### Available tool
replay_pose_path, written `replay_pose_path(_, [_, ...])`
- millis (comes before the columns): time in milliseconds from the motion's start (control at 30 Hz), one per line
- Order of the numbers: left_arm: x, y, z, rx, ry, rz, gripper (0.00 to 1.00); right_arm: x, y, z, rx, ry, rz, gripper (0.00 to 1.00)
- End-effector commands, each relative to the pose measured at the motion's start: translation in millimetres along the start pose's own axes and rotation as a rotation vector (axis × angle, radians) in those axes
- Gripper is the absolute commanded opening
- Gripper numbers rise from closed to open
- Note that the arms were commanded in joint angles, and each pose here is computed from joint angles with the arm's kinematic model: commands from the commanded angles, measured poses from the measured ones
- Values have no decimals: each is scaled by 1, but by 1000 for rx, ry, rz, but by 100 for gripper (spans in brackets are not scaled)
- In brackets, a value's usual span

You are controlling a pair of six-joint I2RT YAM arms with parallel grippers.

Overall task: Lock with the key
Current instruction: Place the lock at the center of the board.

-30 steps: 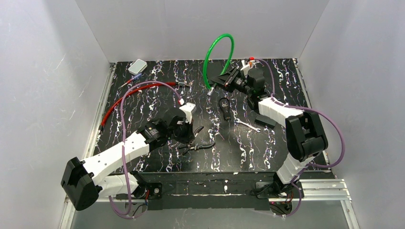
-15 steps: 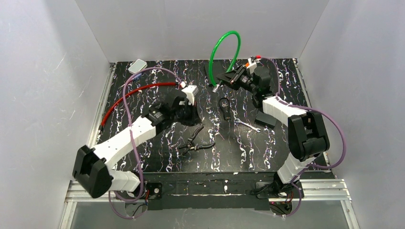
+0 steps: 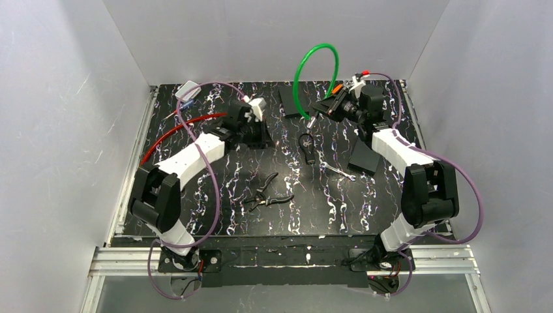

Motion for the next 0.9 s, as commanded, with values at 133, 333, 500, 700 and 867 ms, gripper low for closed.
replay_pose_path(133, [-80, 51, 62, -127, -264, 66, 0, 9, -16, -54, -163, 142, -173, 1])
replay_pose_path(333, [-122, 76, 69, -184, -368, 126, 0, 33, -30, -97, -235, 207, -339, 1])
replay_pose_path(500, [-134, 77, 63, -203, -386, 130, 0, 47, -62, -122, -184, 253, -510, 1])
replay_pose_path(700, [-139, 78, 58, -216, -401, 139, 0, 61, -91, -143, -144, 290, -560, 1])
replay_pose_path(867, [-138, 81, 50, -223, -394, 148, 0, 71, -105, -152, -161, 307, -613, 1])
Point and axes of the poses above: each gripper's point midway between its finger pads, its own x axis out along the fingers, its own y axis along the line the jaws close on, z = x × y, the point moved 1 cm from there along -x, back along the fingers, and after that the axes turned 5 degrees about x, right-handed, at the moved point
